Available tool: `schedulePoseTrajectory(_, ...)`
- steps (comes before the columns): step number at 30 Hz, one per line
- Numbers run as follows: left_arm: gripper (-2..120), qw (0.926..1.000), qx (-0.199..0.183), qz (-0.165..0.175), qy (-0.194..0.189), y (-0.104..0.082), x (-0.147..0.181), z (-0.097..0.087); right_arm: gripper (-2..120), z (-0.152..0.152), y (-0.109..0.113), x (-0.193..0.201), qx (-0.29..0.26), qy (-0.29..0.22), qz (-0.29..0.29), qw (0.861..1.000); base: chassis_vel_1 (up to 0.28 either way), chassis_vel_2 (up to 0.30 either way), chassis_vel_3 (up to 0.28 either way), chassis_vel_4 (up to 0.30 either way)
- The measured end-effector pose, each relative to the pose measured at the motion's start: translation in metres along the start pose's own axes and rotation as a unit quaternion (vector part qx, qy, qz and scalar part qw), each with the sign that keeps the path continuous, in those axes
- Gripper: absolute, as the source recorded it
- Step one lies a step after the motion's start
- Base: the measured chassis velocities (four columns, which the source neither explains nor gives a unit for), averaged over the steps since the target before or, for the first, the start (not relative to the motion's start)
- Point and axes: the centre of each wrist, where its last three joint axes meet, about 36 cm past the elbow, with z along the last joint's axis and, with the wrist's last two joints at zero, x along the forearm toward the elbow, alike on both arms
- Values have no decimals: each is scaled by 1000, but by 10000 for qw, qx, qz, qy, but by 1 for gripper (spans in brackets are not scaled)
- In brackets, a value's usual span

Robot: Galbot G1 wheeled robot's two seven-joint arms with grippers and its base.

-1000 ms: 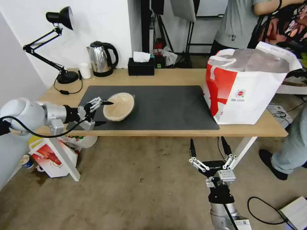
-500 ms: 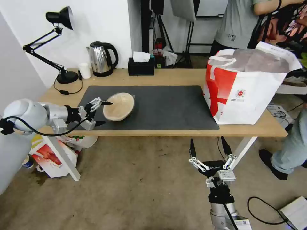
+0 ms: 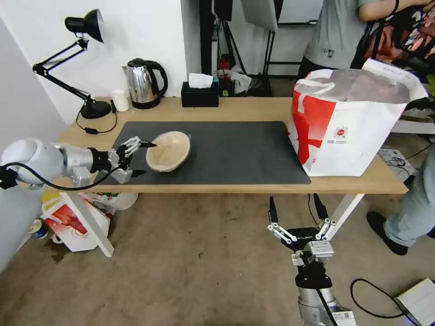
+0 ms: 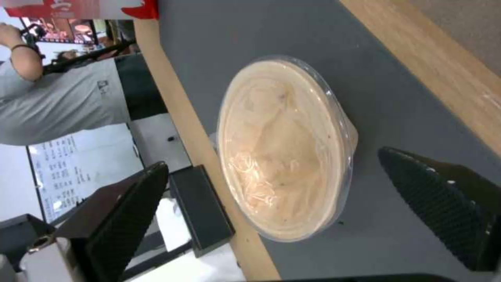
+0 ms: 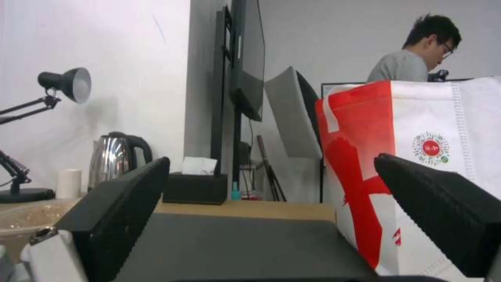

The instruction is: Pick up the trash from the table and place it into the takeout bag.

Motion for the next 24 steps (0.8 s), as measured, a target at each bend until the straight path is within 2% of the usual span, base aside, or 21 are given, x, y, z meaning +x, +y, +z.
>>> schedulePoseTrajectory(24,100,10000,-25,46,9,0,-9,0,100,0,0,0,0,0,0,10000,0,0,0,0)
